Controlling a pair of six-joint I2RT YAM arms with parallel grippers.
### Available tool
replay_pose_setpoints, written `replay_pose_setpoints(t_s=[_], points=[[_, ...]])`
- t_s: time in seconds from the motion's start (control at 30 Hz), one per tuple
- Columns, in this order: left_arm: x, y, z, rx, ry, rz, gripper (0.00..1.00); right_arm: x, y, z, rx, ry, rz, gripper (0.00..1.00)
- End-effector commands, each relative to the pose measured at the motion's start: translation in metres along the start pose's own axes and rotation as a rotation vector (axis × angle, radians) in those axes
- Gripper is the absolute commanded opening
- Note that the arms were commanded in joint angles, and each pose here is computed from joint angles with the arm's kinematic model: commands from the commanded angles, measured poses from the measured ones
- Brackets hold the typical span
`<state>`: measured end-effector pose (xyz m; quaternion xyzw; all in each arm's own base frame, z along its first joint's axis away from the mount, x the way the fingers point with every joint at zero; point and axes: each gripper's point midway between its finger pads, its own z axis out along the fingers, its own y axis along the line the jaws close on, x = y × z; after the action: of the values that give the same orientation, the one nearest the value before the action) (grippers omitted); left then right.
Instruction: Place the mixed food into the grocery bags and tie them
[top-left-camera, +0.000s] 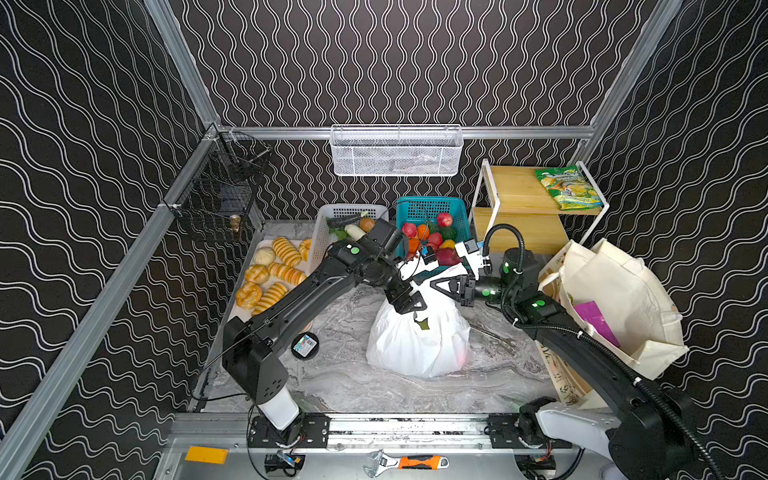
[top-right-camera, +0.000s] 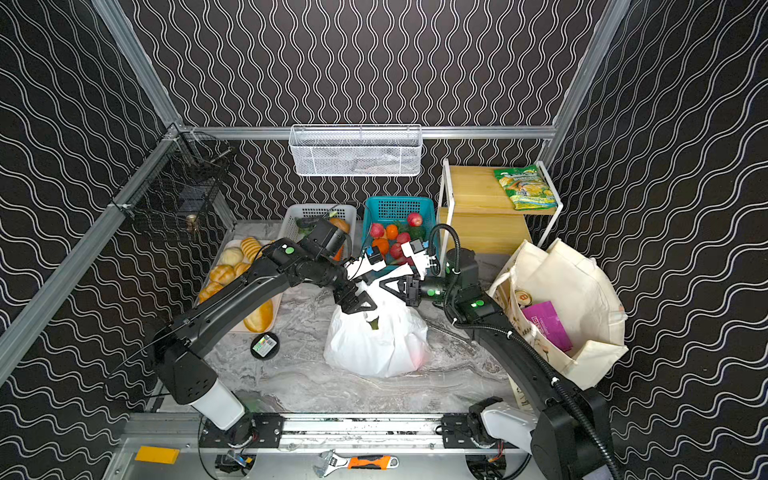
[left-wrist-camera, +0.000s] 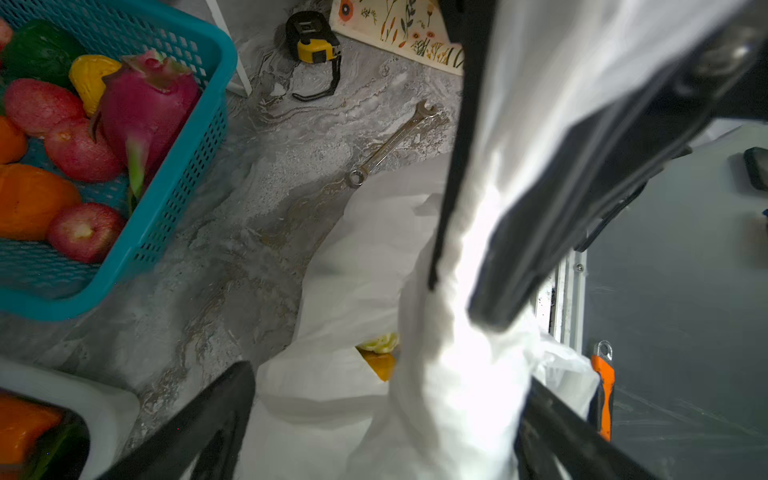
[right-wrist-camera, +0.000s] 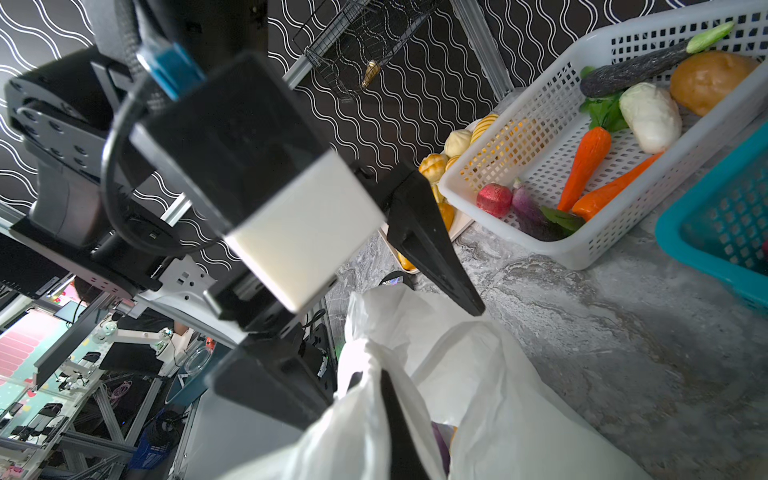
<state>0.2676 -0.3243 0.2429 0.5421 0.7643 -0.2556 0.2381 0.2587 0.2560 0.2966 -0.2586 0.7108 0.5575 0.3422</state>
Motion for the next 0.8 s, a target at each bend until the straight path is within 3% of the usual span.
replay_pose_setpoints(t_s=[0.0,0.2,0.47,0.57,0.77], points=[[0.003,0.005,0.003,-0.033,0.034,0.010,0.87,-0.006,0.006,0.000,-0.018,-0.020,-0.022,0.09],[-0.010,-0.005,0.006,0.009,-0.017,0.031,0.72,-0.007,0.005,0.000,-0.015,-0.017,-0.020,0.09],[-0.018,-0.005,0.000,-0.016,-0.070,0.045,0.15,-0.004,0.003,-0.001,-0.003,-0.016,-0.014,0.10],[-0.019,-0.007,-0.003,-0.011,-0.083,0.048,0.19,-0.003,0.003,-0.001,0.000,-0.012,-0.014,0.10],[-0.015,-0.025,-0.009,0.077,-0.060,0.071,0.56,-0.004,0.000,0.000,0.011,-0.011,-0.011,0.09]])
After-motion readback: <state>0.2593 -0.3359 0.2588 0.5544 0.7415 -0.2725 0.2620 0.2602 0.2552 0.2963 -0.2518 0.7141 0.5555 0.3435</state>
